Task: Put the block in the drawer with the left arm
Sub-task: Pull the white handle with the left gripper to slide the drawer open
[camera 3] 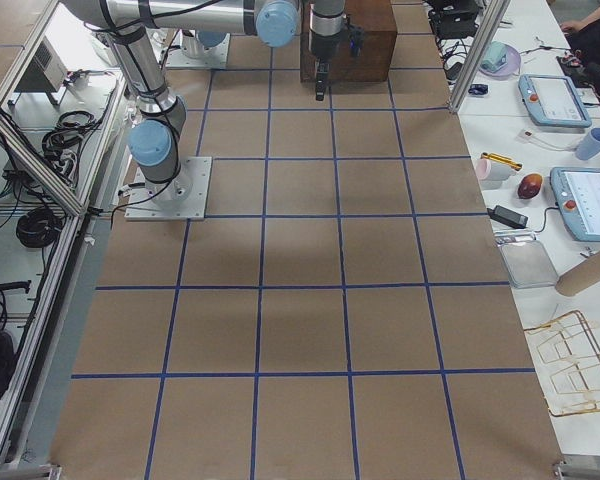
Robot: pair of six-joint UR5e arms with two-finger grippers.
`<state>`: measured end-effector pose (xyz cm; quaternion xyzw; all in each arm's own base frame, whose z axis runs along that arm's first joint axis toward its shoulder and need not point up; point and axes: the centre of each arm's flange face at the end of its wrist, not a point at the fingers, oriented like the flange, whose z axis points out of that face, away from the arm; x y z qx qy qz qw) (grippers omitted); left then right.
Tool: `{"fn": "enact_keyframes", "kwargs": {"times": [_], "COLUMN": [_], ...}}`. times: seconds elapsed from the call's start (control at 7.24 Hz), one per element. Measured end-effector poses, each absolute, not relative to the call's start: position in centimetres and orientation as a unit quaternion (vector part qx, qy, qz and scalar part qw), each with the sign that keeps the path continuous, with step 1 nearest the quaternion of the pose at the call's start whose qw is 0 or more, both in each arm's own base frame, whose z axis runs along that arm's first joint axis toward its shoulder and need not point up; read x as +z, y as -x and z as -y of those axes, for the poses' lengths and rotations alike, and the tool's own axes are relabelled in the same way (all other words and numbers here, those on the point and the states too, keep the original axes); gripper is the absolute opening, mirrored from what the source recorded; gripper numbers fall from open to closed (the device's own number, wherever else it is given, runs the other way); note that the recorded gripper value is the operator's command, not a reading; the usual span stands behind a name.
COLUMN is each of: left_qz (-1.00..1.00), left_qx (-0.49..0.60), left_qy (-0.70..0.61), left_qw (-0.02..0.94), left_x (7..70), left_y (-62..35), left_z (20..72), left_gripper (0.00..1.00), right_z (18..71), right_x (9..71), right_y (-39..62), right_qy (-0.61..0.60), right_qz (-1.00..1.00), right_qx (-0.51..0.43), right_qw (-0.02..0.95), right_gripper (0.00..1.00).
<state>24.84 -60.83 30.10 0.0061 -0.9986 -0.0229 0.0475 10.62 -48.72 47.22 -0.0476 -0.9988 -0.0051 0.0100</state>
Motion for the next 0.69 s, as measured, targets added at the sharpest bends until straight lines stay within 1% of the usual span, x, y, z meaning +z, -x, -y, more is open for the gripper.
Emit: {"fn": "enact_keyframes", "kwargs": {"times": [0.41, 0.55, 0.69], "left_qz": [0.998, 0.998, 0.998], "left_qx": [-0.018, -0.018, -0.017], "left_qy": [-0.025, -0.027, -0.03], "left_qw": [0.046, 0.047, 0.047], "left_x": [30.7, 30.7, 30.7], "left_y": [-27.7, -27.9, -28.1], "left_z": [59.4, 59.3, 59.2], "left_gripper": [0.85, 0.88, 0.98], "right_z": [48.7, 48.7, 48.7], "right_x": [47.2, 47.2, 47.2], "right_y": [-10.6, -10.6, -10.6], "right_qy": [0.048, 0.048, 0.048], "right_qz": [0.999, 0.999, 0.999], "right_qx": [-0.005, -0.005, -0.005], "right_qw": [0.01, 0.01, 0.01], "right_gripper": [1.0, 1.0, 1.0]}}
